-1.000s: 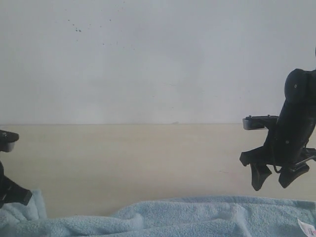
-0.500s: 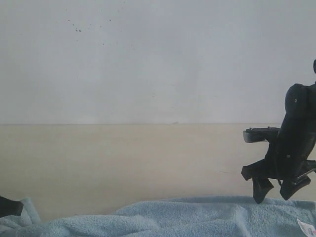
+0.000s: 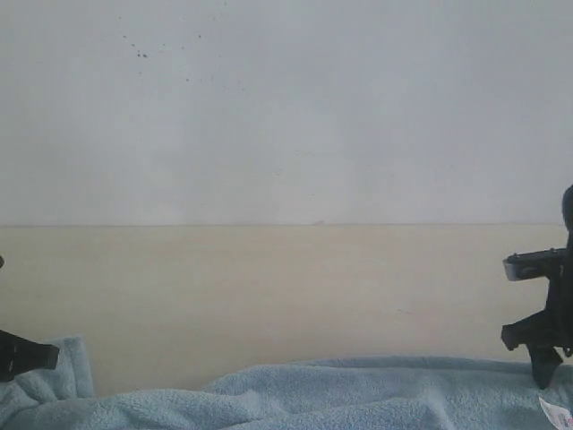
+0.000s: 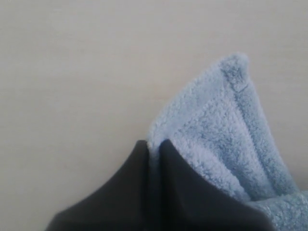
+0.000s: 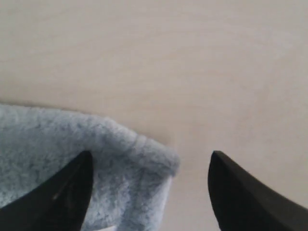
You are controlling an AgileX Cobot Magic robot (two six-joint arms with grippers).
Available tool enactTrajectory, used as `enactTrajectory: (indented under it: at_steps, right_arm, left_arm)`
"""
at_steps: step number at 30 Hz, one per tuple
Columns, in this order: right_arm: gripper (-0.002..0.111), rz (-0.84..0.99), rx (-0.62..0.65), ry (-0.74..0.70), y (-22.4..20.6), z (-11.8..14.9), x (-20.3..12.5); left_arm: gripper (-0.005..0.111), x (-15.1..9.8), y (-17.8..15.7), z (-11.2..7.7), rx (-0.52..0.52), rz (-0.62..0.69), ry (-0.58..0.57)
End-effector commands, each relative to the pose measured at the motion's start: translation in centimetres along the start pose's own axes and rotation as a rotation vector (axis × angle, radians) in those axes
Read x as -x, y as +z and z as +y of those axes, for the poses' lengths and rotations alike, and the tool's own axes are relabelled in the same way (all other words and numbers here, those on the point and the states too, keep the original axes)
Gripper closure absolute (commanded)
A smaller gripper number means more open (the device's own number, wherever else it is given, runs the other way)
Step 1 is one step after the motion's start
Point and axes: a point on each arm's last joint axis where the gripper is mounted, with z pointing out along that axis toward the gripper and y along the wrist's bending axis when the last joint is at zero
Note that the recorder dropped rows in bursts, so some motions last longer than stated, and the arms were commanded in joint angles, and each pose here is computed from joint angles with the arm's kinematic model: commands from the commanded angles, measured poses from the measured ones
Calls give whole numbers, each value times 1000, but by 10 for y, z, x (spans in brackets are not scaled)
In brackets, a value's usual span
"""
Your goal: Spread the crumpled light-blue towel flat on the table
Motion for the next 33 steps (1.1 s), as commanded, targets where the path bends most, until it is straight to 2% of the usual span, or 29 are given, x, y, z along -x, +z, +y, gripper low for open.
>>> enactTrajectory:
  at_steps: [1, 3, 6, 8, 15, 16, 21, 26, 28, 30, 33]
  right_arm:
    - [44, -50, 105, 33, 1, -13, 0]
    - [44, -69, 168, 23, 0, -11, 1]
    - [44, -85, 196, 18, 0, -10, 2]
    - [51, -85, 196, 18, 0, -10, 2]
    - [104, -53, 203, 16, 0, -10, -1]
    - [108, -50, 204, 16, 0, -10, -1]
    - [108, -40, 207, 15, -1, -9, -2]
    - [108, -146, 164, 55, -26, -18, 1]
    - [108, -228, 110, 87, -44, -28, 2]
    - [108, -334, 54, 145, -66, -42, 1]
    - [108, -410, 26, 174, -84, -56, -2]
  left_arm:
    - [103, 0, -1, -1, -16, -21, -11]
    - [103, 1, -1, -1, -19, -24, -11]
    - [103, 1, -1, -1, -19, -24, -11]
    - [103, 1, -1, -1, -19, -24, -11]
    - [103, 0, -1, 0, -12, -16, -11]
    - [103, 0, -1, 0, -12, -16, -11]
    - [103, 0, -3, 0, -13, -15, -48]
    - [103, 18, -28, -4, -81, -183, -58]
    - [103, 27, -40, -4, -115, -286, -5]
    - [103, 37, -51, -5, -154, -407, 96]
    - [103, 39, -51, -9, -186, -441, 109]
